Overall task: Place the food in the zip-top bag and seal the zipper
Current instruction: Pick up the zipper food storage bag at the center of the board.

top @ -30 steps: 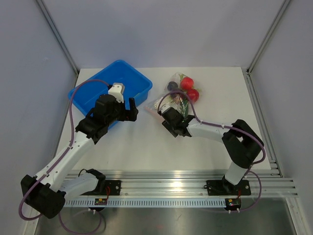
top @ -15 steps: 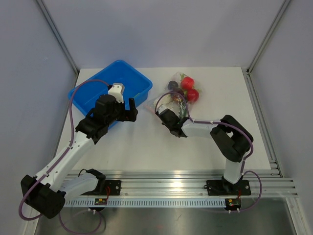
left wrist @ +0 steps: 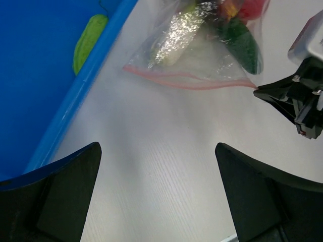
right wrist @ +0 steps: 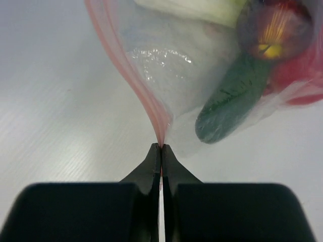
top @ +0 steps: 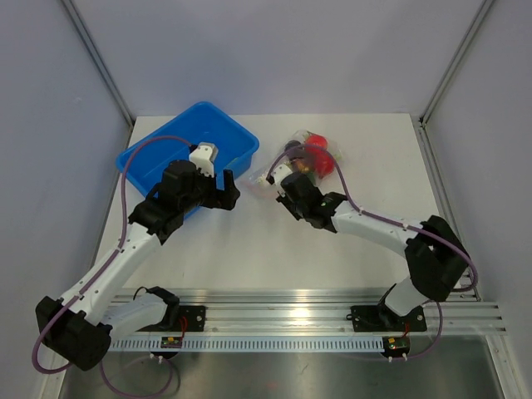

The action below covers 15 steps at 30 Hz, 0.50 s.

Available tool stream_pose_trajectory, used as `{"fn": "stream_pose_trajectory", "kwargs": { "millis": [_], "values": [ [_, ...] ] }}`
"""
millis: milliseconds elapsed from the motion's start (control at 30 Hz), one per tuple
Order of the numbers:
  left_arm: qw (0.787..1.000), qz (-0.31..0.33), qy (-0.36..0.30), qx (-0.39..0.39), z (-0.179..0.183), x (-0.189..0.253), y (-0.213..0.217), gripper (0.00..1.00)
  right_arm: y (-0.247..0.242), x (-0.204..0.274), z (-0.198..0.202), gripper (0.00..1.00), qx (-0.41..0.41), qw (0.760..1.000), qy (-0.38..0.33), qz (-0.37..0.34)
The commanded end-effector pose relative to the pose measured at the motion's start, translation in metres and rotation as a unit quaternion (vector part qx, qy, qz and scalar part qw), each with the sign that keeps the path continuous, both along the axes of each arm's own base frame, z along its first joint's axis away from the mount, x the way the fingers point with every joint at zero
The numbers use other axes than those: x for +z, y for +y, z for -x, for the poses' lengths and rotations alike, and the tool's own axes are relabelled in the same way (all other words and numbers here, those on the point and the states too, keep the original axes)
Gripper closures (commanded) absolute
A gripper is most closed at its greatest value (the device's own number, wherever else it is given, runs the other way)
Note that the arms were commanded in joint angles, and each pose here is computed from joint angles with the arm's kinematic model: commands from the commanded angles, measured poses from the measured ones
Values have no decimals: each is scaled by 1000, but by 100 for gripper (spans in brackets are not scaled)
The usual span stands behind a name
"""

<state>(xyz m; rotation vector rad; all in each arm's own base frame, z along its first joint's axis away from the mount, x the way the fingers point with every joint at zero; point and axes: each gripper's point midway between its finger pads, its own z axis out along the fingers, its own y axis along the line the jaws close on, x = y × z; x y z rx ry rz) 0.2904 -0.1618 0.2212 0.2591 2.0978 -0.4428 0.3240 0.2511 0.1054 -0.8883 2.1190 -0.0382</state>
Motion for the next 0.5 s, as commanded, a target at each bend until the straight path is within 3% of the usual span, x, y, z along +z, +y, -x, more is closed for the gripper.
{"fn": "stream_pose_trajectory", "kwargs": {
  "millis": [0,133,300,467],
  "values": [
    [992,35,-70,-95,10,38,-25,1,22,43,28,100,60,995,34,-74],
    [976,18,-155,-155,20,68,-29,1,25,78,52,100,103,987,53,-109],
    [925,-2,-258,-281,47,103,-48,4,20,123,81,100,151,977,73,-133],
    [890,21,-255,-378,74,114,-71,3,16,154,104,100,184,967,95,-147]
  ]
}}
